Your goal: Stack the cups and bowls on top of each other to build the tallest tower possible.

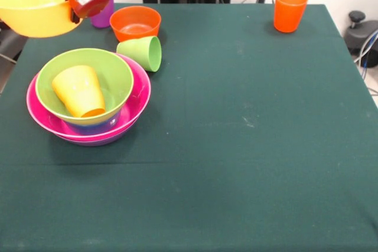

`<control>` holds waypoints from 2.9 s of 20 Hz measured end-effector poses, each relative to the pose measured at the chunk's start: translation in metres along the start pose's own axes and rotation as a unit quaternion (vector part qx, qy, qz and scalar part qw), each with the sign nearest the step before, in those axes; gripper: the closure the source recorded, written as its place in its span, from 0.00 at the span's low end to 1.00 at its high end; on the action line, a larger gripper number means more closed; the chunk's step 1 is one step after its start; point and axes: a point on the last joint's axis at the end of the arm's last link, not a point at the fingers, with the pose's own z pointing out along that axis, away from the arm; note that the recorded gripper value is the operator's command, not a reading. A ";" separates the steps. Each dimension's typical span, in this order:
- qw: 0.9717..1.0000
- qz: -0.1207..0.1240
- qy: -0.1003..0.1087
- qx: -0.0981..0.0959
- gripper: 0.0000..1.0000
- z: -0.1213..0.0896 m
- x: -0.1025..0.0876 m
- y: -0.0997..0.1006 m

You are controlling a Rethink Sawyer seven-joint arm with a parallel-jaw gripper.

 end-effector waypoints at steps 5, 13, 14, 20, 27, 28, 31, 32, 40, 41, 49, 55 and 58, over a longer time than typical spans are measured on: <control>1.000 0.000 -0.001 -0.002 1.00 0.000 -0.003 0.006; 1.000 -0.001 0.002 0.004 1.00 -0.002 -0.007 0.011; 1.000 -0.001 0.002 0.005 1.00 -0.002 -0.007 0.011; 1.000 0.000 0.001 0.004 1.00 -0.009 -0.010 0.013; 1.000 0.005 -0.001 -0.004 1.00 -0.016 -0.013 0.017; 1.000 0.006 -0.001 -0.005 1.00 -0.016 -0.014 0.017; 1.000 0.007 -0.001 -0.009 1.00 -0.018 -0.015 0.019; 1.000 0.007 -0.003 -0.010 1.00 -0.020 -0.016 0.020; 1.000 0.007 -0.002 -0.013 1.00 -0.025 -0.019 0.032; 1.000 0.006 -0.001 -0.013 1.00 -0.025 -0.019 0.034; 1.000 0.005 0.015 -0.008 1.00 -0.025 -0.015 0.044; 1.000 0.010 0.021 -0.007 1.00 -0.024 -0.017 0.044; 1.000 0.012 0.021 -0.007 1.00 -0.025 -0.017 0.044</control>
